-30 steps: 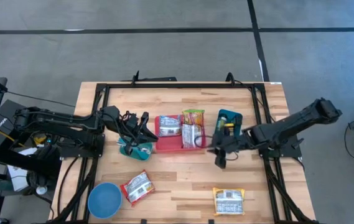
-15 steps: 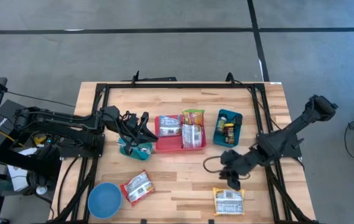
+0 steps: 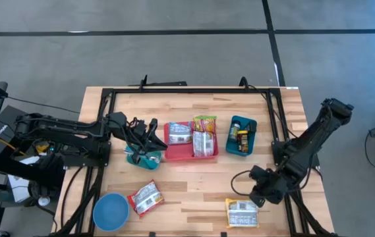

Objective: Pick & Place Food Item
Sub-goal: Put the yellow noodle pack into the red bin

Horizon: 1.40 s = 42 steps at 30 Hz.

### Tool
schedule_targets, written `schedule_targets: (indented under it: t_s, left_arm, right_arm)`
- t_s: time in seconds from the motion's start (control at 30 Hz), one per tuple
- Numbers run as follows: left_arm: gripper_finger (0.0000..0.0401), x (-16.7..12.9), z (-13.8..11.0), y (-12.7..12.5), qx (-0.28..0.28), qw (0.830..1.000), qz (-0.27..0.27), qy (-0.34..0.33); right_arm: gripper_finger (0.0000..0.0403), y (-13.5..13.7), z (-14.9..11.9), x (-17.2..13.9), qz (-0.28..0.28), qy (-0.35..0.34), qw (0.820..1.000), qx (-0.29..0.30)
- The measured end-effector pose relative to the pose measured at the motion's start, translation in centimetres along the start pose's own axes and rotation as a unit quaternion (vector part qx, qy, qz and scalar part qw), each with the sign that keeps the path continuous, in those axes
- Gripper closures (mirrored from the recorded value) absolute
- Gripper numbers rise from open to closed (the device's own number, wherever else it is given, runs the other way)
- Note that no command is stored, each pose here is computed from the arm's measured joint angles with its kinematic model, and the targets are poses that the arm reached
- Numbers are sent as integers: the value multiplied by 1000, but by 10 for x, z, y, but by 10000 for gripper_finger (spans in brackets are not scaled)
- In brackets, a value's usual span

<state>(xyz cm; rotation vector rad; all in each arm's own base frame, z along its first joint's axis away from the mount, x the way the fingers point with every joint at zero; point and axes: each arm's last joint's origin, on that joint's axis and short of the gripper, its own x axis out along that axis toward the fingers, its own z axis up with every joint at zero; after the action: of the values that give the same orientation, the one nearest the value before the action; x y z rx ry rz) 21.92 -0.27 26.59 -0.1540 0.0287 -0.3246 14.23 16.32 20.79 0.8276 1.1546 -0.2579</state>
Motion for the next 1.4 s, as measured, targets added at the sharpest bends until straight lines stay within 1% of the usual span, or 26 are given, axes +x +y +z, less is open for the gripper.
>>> schedule_targets:
  t_s: [0.2, 0.3, 0.63, 0.73, 0.9, 1.0, 1.23, 1.4]
  left_arm:
    - [369, 0, 0, 0, 0, 1000, 0, 0]
    - [369, 0, 0, 0, 0, 1000, 0, 0]
    - [369, 0, 0, 0, 0, 1000, 0, 0]
    - [369, 0, 0, 0, 0, 1000, 0, 0]
    - [369, 0, 0, 0, 0, 1000, 0, 0]
    - [369, 0, 0, 0, 1, 1000, 0, -3]
    - [369, 0, 2, 0, 4, 1000, -1, -9]
    - [369, 0, 2, 0, 4, 1000, -1, -8]
  right_arm:
    - [321, -13, -10, -3, -60, -14, 997, 52]
    - [321, -17, -14, -4, -77, -17, 994, 76]
    - [321, -17, -26, -7, -68, -10, 990, 119]
    - [321, -17, -29, -6, -66, -18, 989, 132]
    - [321, -17, -35, 4, -87, -21, 986, 140]
    - [321, -16, -37, 12, -101, -19, 986, 129]
    - [321, -13, -41, 24, -105, -11, 986, 128]
    - [321, -6, -45, 30, -82, 8, 985, 151]
